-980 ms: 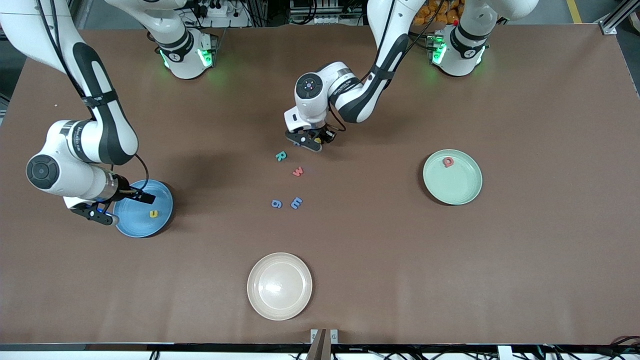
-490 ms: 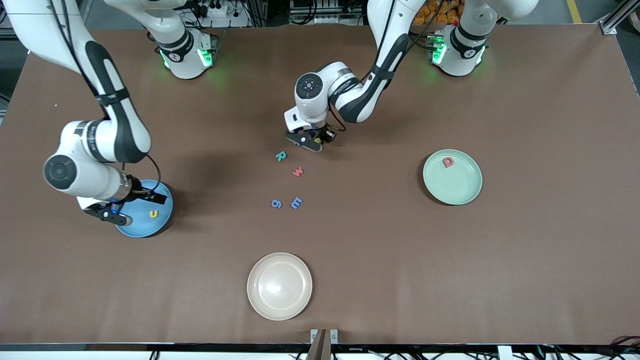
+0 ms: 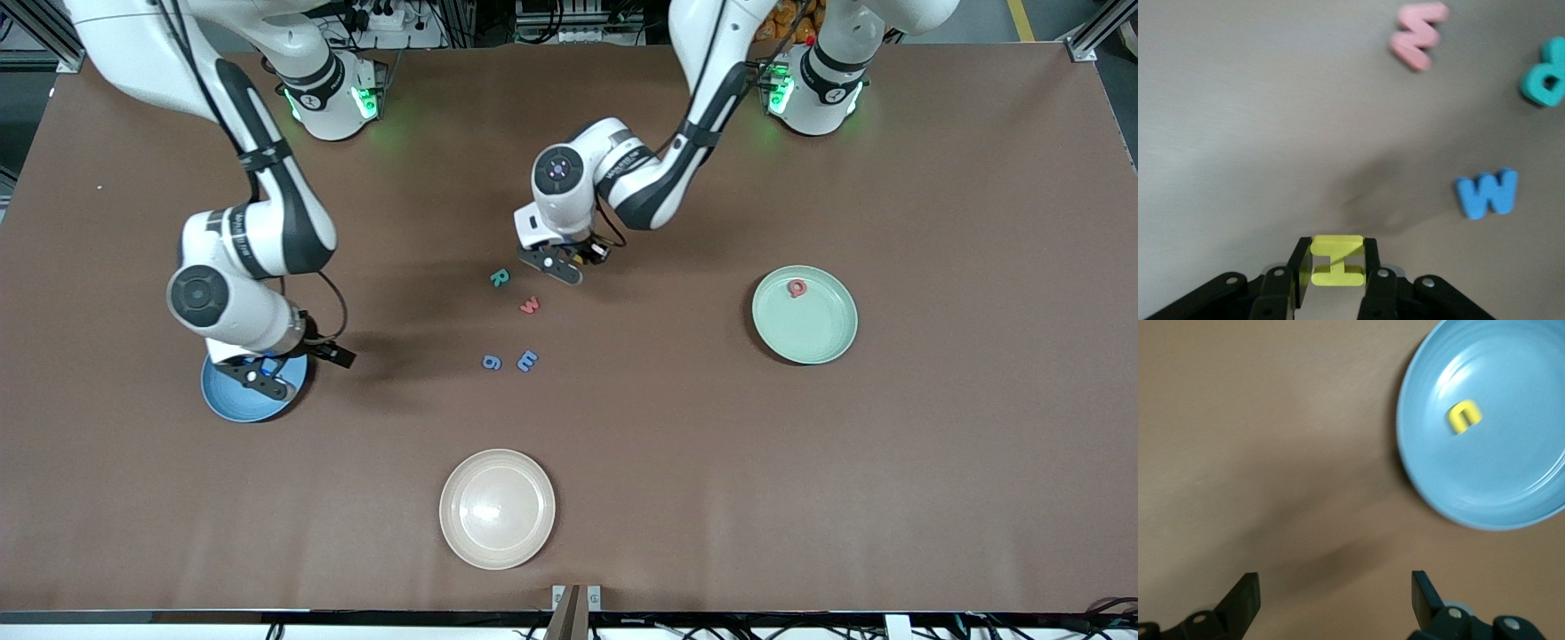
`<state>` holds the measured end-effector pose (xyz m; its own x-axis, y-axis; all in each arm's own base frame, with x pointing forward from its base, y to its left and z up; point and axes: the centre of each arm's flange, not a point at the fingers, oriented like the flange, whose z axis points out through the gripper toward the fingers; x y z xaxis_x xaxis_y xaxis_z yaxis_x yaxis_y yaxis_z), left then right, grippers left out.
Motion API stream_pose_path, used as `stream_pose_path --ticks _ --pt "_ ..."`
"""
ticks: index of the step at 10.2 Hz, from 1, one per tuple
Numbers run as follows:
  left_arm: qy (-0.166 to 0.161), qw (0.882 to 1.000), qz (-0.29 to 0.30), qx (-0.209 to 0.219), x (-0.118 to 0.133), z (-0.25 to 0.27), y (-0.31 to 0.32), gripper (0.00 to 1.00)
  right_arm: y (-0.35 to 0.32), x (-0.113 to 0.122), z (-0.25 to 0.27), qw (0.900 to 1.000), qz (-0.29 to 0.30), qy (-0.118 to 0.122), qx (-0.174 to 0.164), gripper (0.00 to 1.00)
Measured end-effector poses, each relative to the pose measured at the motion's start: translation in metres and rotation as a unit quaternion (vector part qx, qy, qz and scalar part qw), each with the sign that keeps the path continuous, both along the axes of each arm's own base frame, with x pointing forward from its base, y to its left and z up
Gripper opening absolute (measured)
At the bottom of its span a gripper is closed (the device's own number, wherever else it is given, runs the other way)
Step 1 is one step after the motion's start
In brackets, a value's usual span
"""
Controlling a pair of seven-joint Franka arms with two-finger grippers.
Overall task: Sort upper and lower case letters into plates
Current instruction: 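Carry the H to the green plate while the right gripper grasps the pink w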
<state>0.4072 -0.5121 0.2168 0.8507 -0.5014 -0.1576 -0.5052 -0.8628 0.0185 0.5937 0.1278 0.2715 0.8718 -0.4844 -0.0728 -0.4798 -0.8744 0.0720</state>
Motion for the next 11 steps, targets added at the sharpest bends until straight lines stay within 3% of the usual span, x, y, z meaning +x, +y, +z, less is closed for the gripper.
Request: stream_pose_path --ticks 4,6,8,11 --pt "0.055 0.996 -0.062 0.01 0.062 0.032 0.077 0.36 0.121 -0.036 0.003 0.998 -0.067 -0.015 -0.007 1.0" --pt "0.091 0.992 -0.087 0.014 0.084 0.037 0.119 0.36 0.183 -0.063 0.005 0.996 -0.092 -0.018 0.014 1.0" --pt "0.118 0.987 -0.107 0.012 0.103 0.038 0.165 0.36 0.228 -0.088 -0.003 0.993 -0.11 -0.028 0.028 1.0" --pt "0.144 0.981 -0.132 0.01 0.111 0.028 0.232 0.36 0.274 -0.115 -0.042 0.988 -0.141 -0.046 0.043 1.0"
